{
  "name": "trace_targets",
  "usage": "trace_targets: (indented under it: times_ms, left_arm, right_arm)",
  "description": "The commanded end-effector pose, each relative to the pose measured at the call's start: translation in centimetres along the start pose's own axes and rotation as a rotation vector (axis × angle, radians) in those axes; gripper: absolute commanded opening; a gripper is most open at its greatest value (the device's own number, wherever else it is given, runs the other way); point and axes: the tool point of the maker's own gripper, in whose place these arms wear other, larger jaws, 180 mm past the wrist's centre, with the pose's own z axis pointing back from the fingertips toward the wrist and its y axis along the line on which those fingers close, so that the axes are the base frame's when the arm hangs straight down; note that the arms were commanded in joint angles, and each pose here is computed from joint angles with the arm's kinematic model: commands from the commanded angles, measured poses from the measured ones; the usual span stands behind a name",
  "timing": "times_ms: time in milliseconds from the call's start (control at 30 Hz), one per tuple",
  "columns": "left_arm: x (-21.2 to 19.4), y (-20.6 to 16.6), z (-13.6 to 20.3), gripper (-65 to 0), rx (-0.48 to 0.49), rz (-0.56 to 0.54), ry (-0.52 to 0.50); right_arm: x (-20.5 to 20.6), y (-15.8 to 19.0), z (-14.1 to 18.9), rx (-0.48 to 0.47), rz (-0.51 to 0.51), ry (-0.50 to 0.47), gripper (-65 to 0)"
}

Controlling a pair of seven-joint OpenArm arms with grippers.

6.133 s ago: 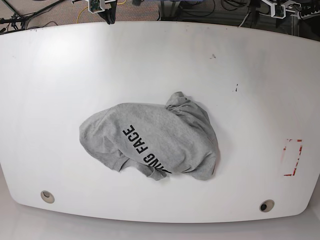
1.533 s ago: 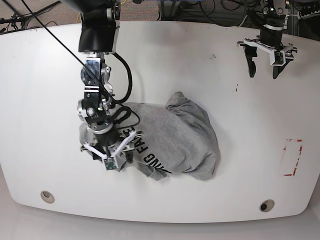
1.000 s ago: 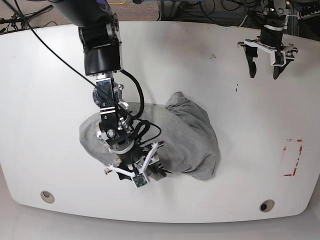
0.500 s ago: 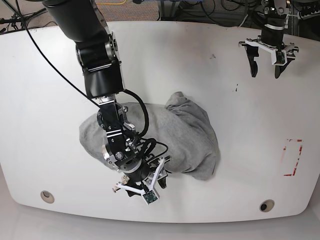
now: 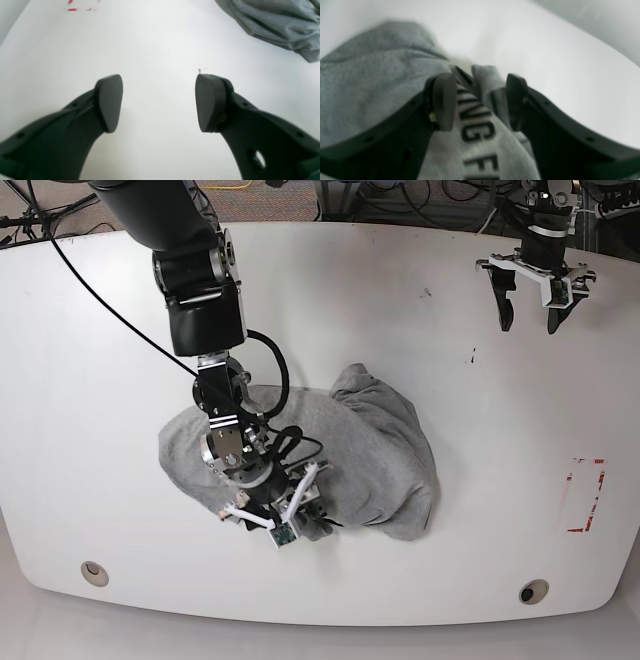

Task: Fold the T-shirt properly

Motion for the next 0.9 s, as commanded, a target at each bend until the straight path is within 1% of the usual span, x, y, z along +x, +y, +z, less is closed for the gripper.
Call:
trace_targets:
  times_ms: [0, 133, 200, 333, 867]
  left_arm:
    - [0.8, 0.2, 0.2, -22.6, 0.003, -0.006, -0.035]
    - [0.7, 0.2, 0.1, -22.5, 0.003, -0.003, -0.033]
    - [1.0, 0.3, -0.1, -22.6, 0.007, -0.002, -0.037]
    - [0.9, 0.3, -0.1, -22.6, 0.009, -0.001, -0.036]
    - [1.5, 0.1, -0.2, -22.6, 0.003, -0.004, -0.053]
  right_arm:
    - [0.5, -1.2, 0.3, -0.028, -0.009, -0.032, -34.2]
    - [-1.1, -1.6, 0.3, -0.036, -0.017, -0.009, -34.2]
    - [-1.0, -1.9, 0.1, -0.031, 0.001, -0.008, -34.1]
    - [-1.6, -2.0, -0.1, -0.03, 0.003, 0.008, -34.2]
    - [-1.3, -2.2, -1.3, -0.014, -0.005, 0.034, -34.2]
